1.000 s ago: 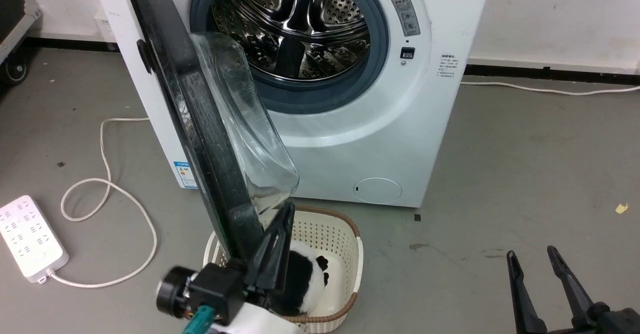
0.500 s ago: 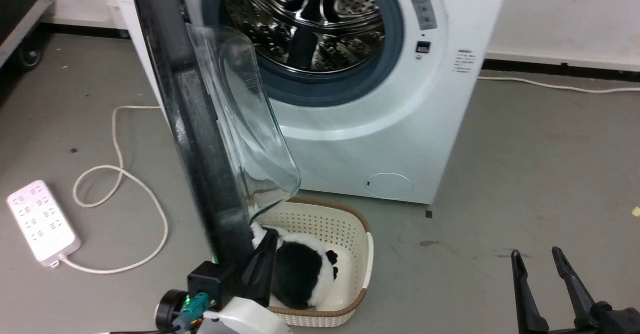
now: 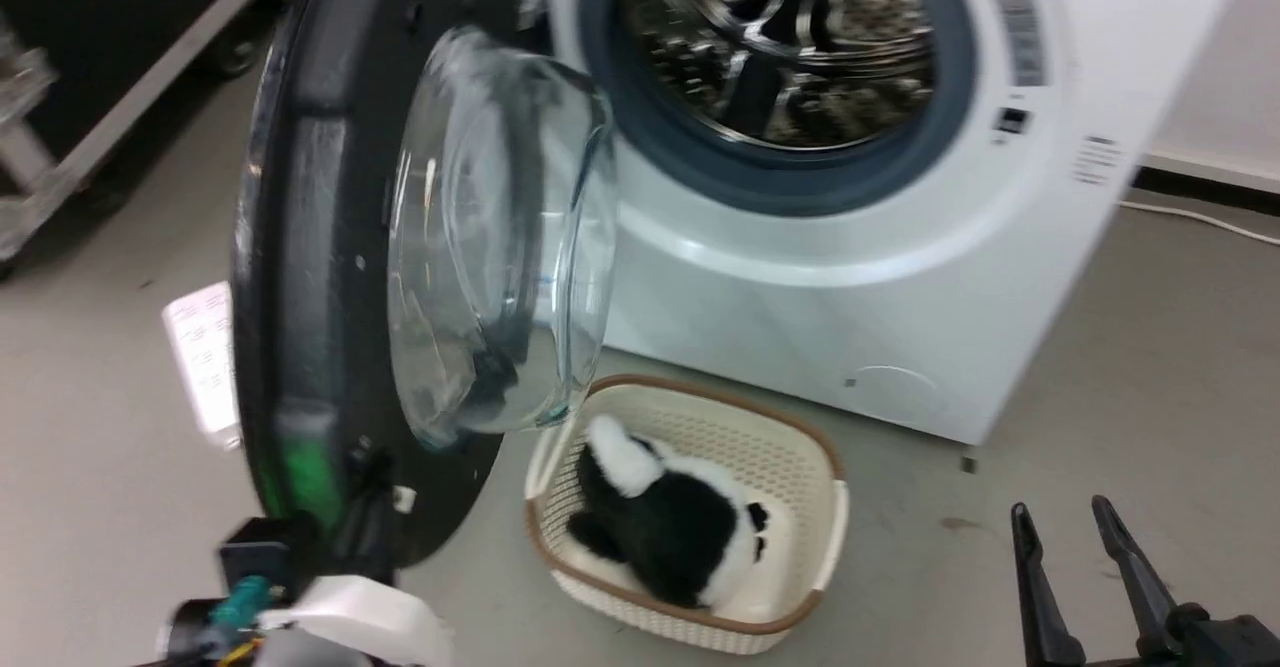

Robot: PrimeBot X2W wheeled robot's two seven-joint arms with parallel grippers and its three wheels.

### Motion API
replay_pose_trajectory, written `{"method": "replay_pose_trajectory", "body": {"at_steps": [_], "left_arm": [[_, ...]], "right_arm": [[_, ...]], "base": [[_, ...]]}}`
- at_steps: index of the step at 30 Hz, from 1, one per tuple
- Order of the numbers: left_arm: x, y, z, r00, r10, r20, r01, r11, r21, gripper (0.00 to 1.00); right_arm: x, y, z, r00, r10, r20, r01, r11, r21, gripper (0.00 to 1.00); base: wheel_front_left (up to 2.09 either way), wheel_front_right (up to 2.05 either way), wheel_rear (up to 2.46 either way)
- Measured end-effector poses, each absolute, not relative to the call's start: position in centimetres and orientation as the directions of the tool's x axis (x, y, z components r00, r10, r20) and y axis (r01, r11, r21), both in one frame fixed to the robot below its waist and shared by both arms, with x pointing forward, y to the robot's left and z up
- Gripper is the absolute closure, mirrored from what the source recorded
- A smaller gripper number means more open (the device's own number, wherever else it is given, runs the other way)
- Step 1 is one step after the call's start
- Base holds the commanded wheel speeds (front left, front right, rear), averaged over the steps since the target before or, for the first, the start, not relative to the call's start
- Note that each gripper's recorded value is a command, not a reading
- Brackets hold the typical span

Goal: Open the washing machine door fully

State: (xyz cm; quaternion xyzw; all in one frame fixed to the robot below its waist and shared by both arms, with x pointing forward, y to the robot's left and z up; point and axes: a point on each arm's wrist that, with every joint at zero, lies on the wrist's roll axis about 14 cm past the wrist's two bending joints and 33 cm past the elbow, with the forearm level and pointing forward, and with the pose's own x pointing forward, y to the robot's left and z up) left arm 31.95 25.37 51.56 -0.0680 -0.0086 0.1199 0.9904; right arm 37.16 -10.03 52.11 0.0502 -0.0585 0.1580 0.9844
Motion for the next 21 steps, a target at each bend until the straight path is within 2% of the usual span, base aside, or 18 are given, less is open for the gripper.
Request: {"method": "replay_pose_trajectory", "body": {"at_steps": [4, 8, 21], "left_arm": [[29.7, 30.2, 51.4, 0.930, 0.367, -0.019, -0.367, 0.923, -0.119, 1.00], [29.4, 32.9, 51.4, 0.903, 0.429, -0.033, -0.430, 0.897, -0.099, 1.00], [32.1, 38.8, 49.5, 0.859, 0.492, -0.141, -0.497, 0.868, 0.000, 1.00]], "right_arm": [[37.9, -7.3, 51.2, 0.918, 0.383, 0.107, -0.392, 0.917, 0.078, 0.00], [38.8, -5.7, 50.2, 0.901, 0.426, 0.082, -0.431, 0.899, 0.071, 0.00], [41.5, -4.0, 46.5, 0.885, 0.465, -0.005, -0.464, 0.883, 0.075, 0.00]], "base": [[0.00, 0.00, 0.00], [0.00, 0.00, 0.00], [0.00, 0.00, 0.00]]}}
